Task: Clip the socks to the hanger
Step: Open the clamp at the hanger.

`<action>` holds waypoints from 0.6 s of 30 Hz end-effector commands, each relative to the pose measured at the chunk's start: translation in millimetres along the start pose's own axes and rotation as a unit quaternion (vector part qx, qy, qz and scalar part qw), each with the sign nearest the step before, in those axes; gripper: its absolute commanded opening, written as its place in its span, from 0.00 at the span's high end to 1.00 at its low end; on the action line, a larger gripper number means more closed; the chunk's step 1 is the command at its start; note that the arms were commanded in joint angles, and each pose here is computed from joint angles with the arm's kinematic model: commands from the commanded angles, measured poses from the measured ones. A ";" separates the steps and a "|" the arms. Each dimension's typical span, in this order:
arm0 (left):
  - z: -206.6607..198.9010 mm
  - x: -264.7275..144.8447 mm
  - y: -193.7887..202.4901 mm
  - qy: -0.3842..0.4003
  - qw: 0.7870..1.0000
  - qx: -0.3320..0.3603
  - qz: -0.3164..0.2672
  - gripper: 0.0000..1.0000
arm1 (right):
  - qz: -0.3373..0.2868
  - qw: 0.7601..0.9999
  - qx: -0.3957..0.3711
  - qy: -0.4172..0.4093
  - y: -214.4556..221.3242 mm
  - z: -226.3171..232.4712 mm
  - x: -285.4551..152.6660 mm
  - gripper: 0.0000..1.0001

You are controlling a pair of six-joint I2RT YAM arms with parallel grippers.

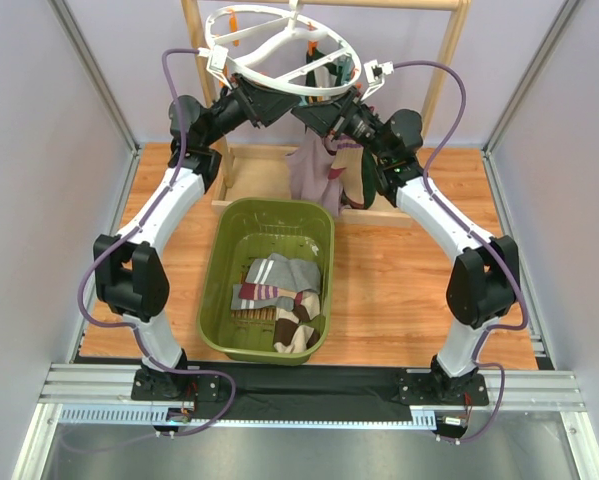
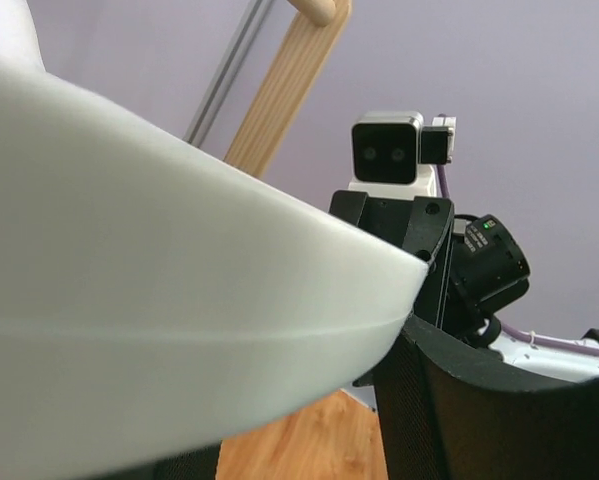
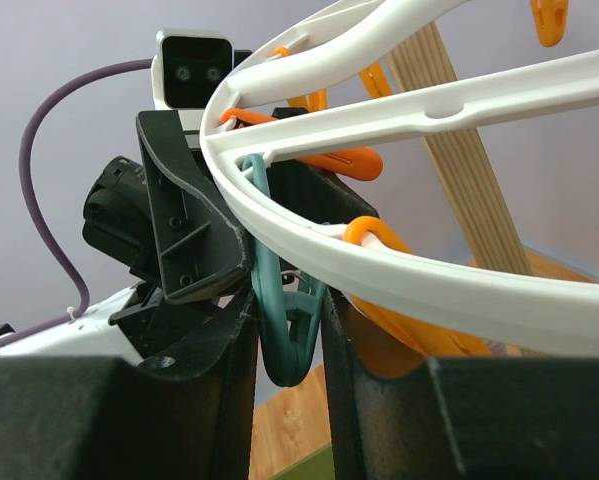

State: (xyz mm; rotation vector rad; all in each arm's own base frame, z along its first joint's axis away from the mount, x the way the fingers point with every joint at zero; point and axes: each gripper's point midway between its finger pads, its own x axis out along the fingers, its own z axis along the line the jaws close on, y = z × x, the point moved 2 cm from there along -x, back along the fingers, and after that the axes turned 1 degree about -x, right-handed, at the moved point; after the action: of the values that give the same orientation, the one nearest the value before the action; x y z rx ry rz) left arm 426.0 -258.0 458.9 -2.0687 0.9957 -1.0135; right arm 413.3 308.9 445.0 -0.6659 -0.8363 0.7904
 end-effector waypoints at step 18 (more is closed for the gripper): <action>-0.5 4.4 -6.9 -0.009 1.000 -0.020 0.001 0.84 | 0.001 0.999 -0.023 -0.030 -1.3 19.6 9.7 0.81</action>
State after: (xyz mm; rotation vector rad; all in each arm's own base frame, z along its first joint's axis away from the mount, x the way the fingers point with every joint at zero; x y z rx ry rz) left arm 425.8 -260.6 456.1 -2.0840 1.0514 -0.9890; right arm 417.1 316.6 436.4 -0.6718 -0.8317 0.8025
